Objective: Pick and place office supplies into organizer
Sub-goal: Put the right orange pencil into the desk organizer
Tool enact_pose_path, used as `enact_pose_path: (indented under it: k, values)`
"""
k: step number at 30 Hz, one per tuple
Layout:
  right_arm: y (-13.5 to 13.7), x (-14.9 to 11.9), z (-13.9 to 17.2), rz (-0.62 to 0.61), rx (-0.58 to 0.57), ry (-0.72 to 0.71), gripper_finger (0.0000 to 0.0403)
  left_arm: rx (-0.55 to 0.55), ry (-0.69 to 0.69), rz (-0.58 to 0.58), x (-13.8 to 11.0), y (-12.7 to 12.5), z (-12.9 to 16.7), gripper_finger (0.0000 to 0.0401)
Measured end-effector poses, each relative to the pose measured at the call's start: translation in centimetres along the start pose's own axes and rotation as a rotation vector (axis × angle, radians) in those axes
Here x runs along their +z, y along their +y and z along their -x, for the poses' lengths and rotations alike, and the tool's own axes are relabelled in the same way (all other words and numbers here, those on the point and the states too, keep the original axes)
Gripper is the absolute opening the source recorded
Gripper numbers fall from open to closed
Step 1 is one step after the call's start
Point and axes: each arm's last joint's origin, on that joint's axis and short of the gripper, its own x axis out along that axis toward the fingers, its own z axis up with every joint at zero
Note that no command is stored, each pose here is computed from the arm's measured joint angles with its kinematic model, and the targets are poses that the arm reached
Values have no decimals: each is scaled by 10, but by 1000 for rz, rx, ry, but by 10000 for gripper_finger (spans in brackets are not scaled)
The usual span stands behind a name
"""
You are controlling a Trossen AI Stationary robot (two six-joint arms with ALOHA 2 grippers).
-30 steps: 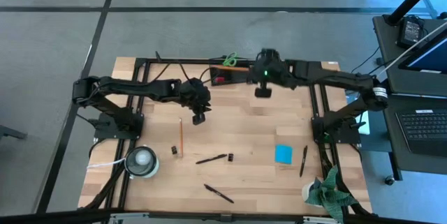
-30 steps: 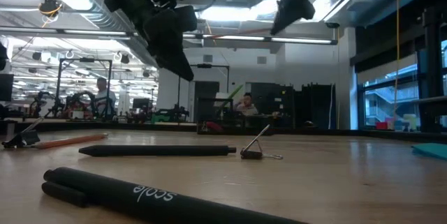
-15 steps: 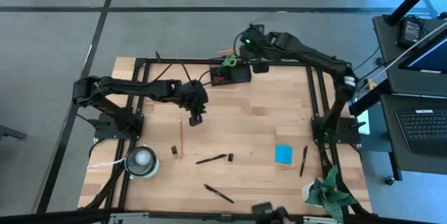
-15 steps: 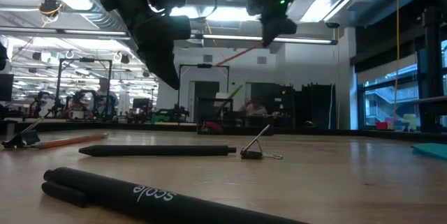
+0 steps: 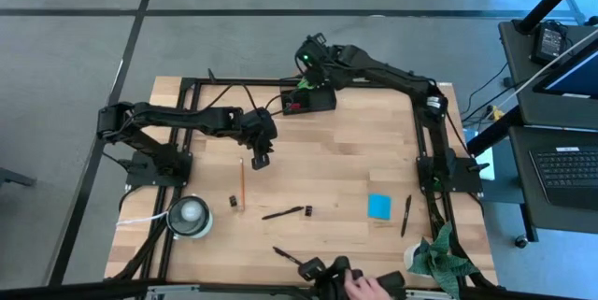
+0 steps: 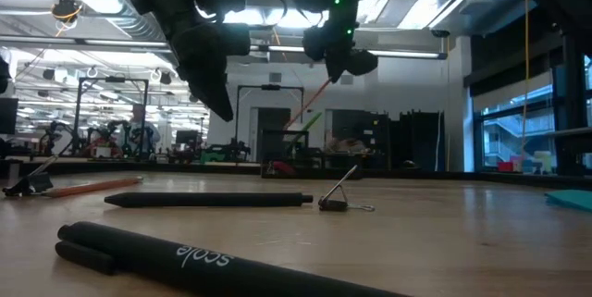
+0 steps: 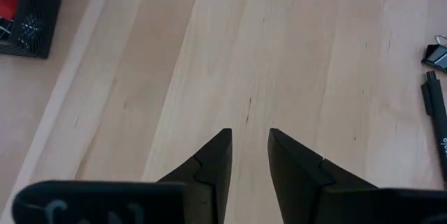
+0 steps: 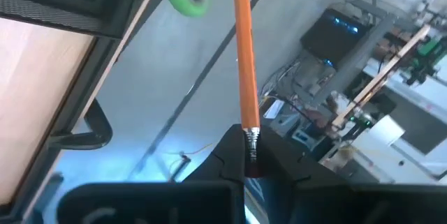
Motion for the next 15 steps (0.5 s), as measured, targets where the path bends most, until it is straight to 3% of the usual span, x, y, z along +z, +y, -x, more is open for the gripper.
enact_pose_path:
  k: [6,15]
  values:
    - [2,10,-8,33,0,-2,25,1,-1,0,0,0,0,88]
    - [-9,9,-6,-107,-101,33,25,5,-2,0,0,0,0,88]
